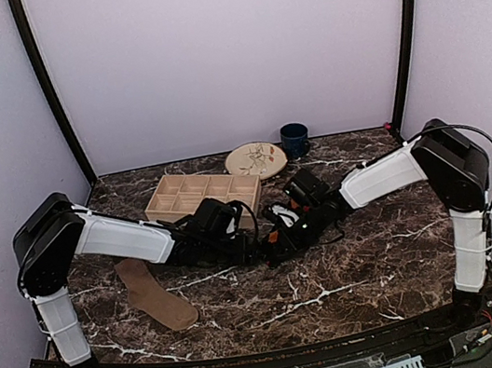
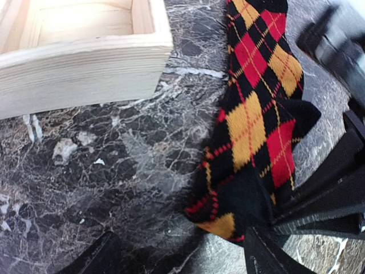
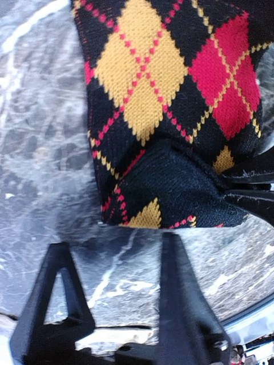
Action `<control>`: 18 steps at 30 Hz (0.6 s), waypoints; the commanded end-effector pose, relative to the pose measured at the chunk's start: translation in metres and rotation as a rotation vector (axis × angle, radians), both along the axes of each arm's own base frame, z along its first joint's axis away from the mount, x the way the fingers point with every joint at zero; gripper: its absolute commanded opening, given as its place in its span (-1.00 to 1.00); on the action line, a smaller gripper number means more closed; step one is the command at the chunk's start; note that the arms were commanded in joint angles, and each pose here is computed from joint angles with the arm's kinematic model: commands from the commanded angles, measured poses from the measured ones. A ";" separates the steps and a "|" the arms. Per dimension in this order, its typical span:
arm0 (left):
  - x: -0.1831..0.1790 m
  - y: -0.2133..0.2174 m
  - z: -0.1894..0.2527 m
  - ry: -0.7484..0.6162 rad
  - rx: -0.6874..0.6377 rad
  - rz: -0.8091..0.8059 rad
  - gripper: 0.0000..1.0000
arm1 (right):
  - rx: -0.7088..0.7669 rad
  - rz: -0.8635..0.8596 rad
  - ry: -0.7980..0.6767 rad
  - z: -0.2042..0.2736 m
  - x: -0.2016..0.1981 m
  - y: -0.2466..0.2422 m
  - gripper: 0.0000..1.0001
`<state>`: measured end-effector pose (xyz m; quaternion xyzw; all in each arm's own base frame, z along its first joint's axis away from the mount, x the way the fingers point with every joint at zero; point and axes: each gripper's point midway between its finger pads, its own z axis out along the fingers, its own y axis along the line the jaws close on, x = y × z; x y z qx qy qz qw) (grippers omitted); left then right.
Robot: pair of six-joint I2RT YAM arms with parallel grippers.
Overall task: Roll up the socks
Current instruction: Roll the sock at the center of the board.
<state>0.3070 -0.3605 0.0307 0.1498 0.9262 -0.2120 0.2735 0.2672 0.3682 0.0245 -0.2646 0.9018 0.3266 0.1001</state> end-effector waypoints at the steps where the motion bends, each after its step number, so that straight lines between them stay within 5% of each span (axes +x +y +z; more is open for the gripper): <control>1: -0.020 0.014 -0.019 0.072 0.066 -0.059 0.55 | 0.008 0.001 0.000 0.002 0.010 0.005 -0.89; 18: -0.015 0.024 -0.058 0.174 0.241 -0.011 0.56 | -0.014 0.016 0.024 -0.001 0.005 0.000 -0.83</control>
